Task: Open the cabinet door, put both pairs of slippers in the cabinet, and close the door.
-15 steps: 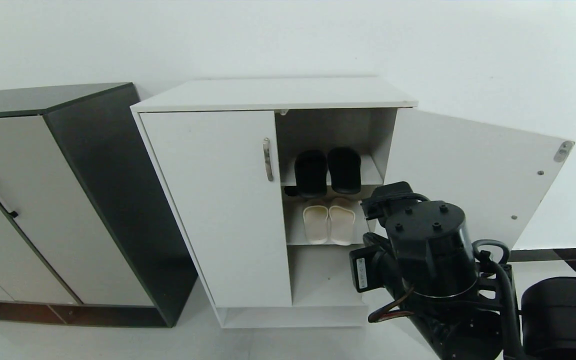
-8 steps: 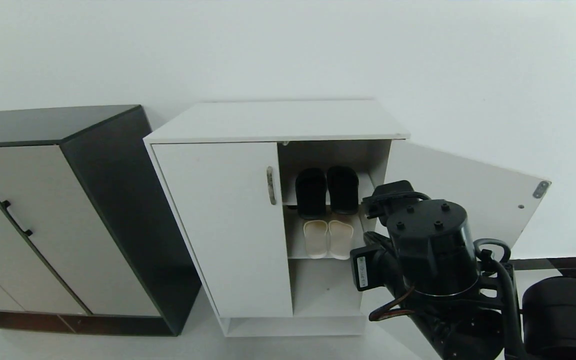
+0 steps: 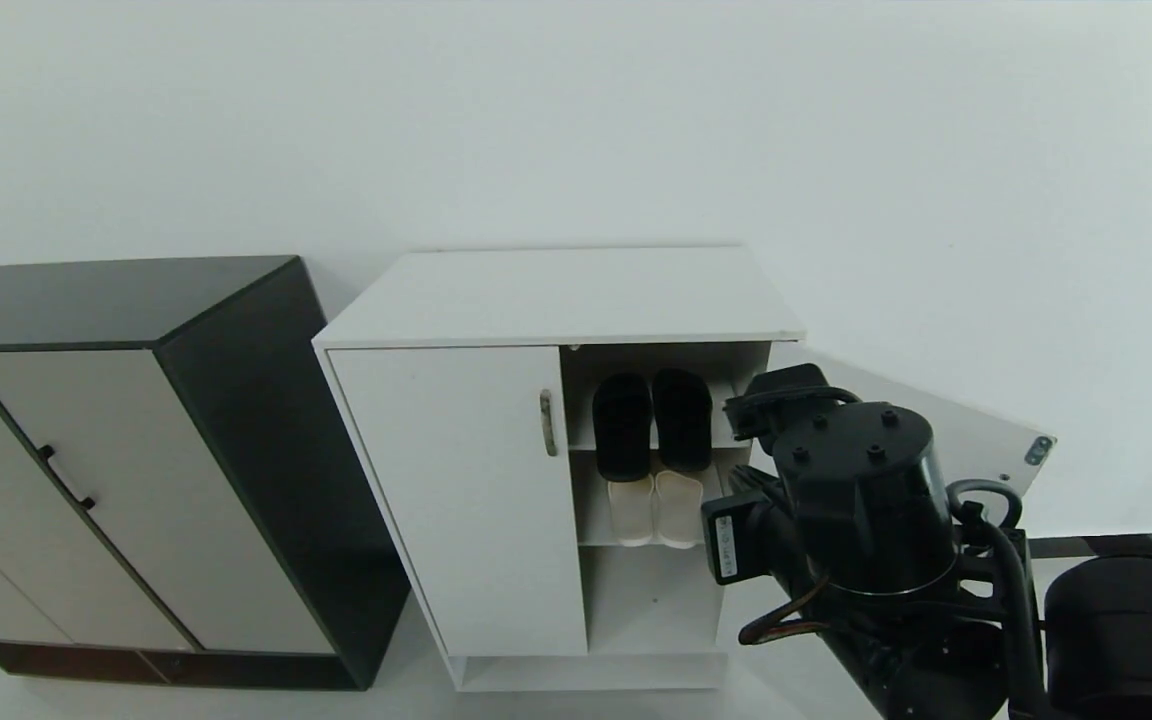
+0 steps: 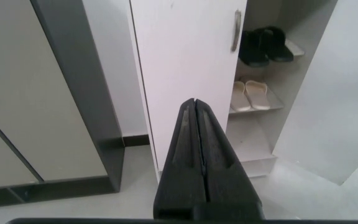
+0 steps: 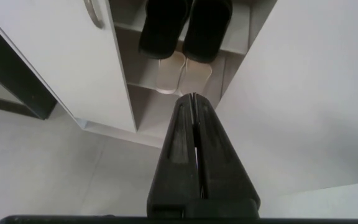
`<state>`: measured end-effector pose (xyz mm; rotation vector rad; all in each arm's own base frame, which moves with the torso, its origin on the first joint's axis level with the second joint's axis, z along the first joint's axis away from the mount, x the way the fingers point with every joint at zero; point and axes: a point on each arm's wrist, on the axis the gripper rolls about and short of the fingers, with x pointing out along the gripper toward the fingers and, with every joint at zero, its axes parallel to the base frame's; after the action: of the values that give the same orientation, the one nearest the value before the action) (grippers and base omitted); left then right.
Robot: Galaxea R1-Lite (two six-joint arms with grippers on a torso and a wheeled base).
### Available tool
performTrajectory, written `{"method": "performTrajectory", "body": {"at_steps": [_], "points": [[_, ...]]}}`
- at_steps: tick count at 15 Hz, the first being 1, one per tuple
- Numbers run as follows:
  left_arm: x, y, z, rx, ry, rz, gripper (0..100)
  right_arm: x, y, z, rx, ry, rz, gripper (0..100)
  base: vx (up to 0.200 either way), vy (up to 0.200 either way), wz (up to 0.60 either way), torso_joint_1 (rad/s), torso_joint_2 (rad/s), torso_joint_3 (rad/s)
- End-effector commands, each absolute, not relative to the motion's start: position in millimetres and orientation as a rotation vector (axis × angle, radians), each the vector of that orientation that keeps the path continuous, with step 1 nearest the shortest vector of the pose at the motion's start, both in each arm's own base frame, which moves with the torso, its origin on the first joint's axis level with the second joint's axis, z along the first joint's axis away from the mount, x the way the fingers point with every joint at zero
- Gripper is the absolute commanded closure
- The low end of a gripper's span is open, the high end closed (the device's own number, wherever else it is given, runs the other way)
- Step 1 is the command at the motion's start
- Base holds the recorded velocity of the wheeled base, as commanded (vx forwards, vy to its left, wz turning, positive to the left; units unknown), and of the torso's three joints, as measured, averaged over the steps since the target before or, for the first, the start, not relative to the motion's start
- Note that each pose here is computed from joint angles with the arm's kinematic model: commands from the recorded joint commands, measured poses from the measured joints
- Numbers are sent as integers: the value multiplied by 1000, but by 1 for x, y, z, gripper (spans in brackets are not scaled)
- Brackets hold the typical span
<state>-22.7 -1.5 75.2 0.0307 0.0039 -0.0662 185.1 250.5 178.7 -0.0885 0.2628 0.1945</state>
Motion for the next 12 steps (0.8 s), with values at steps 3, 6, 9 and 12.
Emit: {"method": "performTrajectory", "body": {"at_steps": [3, 6, 9, 12], "points": [[-23, -1, 75, 31, 4, -66, 100, 186, 250, 178, -90, 264, 190, 100, 0, 0, 0, 233, -536, -310], [-23, -1, 75, 31, 4, -66, 100, 186, 250, 178, -91, 265, 190, 100, 0, 0, 0, 240, -557, -312], [-23, -1, 75, 31, 4, -66, 100, 187, 249, 180, -85, 255, 189, 100, 0, 0, 0, 259, -590, -331], [-23, -1, 75, 31, 4, -66, 100, 187, 247, 178, -110, 257, 185, 100, 0, 0, 0, 157, -388, -194]]}}
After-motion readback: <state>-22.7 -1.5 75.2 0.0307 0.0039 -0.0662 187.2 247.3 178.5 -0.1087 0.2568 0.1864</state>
